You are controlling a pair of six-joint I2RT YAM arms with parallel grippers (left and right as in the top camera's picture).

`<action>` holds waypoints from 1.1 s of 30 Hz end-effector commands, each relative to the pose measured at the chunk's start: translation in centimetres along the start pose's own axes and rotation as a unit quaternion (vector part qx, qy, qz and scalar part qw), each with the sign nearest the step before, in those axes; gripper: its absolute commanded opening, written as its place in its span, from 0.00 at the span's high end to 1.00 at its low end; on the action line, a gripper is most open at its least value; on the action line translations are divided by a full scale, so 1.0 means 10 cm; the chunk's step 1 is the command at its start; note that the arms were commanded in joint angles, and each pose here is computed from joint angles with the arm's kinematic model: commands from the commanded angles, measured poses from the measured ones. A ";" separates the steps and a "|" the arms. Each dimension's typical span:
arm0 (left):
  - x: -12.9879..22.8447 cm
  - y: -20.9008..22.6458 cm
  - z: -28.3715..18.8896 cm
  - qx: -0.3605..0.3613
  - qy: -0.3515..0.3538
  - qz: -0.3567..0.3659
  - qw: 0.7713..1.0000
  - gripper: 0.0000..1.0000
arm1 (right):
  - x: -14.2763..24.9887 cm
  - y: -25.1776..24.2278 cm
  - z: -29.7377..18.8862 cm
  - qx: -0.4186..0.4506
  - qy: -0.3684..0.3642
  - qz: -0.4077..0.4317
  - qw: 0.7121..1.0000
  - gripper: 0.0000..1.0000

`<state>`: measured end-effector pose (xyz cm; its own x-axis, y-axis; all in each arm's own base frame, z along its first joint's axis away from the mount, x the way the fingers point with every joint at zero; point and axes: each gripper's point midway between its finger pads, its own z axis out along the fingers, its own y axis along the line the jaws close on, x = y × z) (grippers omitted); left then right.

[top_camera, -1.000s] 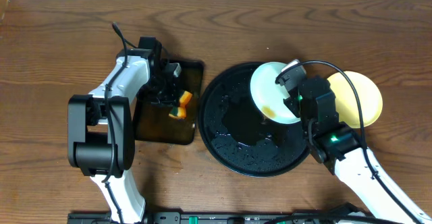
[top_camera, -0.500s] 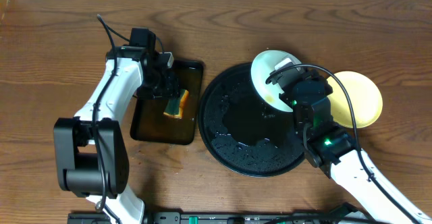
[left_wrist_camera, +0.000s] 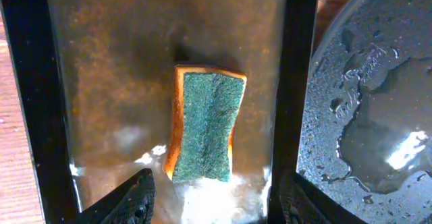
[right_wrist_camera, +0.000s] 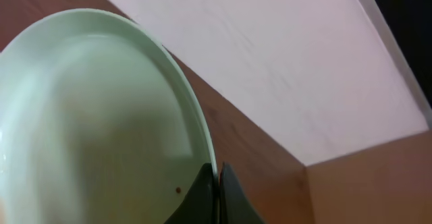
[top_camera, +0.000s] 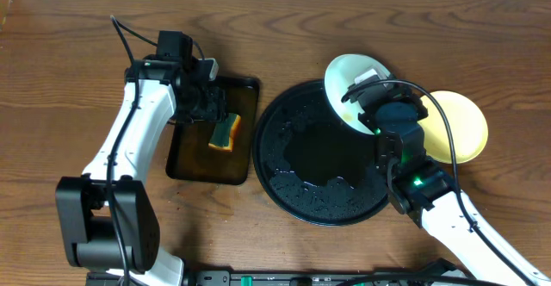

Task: Clean dirty plates on tray and stack at the side
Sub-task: 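Lower the pale blue plate onto the yellow plate with the right gripper, then release the sponge onto the rectangular tray and open the right gripper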

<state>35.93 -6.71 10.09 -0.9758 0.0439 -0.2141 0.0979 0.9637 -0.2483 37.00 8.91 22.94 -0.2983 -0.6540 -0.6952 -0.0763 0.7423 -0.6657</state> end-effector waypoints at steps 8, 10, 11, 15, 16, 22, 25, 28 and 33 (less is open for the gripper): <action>-0.01 0.05 -0.21 -0.026 -0.025 -0.015 0.999 0.39 | 1.06 -0.75 0.23 0.085 0.143 0.281 0.945 0.99; 0.00 0.17 -0.26 -0.062 -0.030 -0.044 0.997 0.39 | 1.28 -0.85 0.26 0.082 0.163 0.327 0.927 0.99; 0.01 0.22 -0.29 -0.078 -0.033 -0.054 0.995 0.39 | 1.37 -0.88 0.27 0.077 0.169 0.346 0.920 0.99; 0.01 0.25 -0.40 -0.093 -0.047 -0.063 0.993 0.36 | 1.75 -1.05 0.26 0.070 0.197 0.411 0.887 0.99; 0.01 0.25 -0.42 -0.092 -0.050 -0.062 0.993 0.35 | 1.85 -1.08 0.25 0.074 0.206 0.421 0.880 0.99; 0.01 0.24 -0.43 -0.092 -0.051 -0.062 0.992 0.35 | 2.40 -1.03 0.25 0.067 0.273 0.458 0.843 0.98; 0.01 0.24 -0.43 -0.092 -0.051 -0.062 0.992 0.35 | 2.48 -1.02 0.32 0.069 0.279 0.459 0.841 0.90; 0.02 0.24 -0.43 -0.093 -0.049 -0.062 0.993 0.34 | 2.40 -1.03 0.40 0.059 0.257 0.465 0.845 0.62; 0.08 0.25 -0.43 -0.094 -0.037 -0.064 0.993 0.21 | 1.88 -0.67 0.45 -0.094 0.193 0.480 0.851 0.01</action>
<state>35.03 -3.59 13.17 -0.9596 -0.0846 -0.2682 -0.0568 0.9923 -0.1101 34.85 -13.20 11.51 -0.5768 0.3636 -0.7315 0.4261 0.8979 0.1104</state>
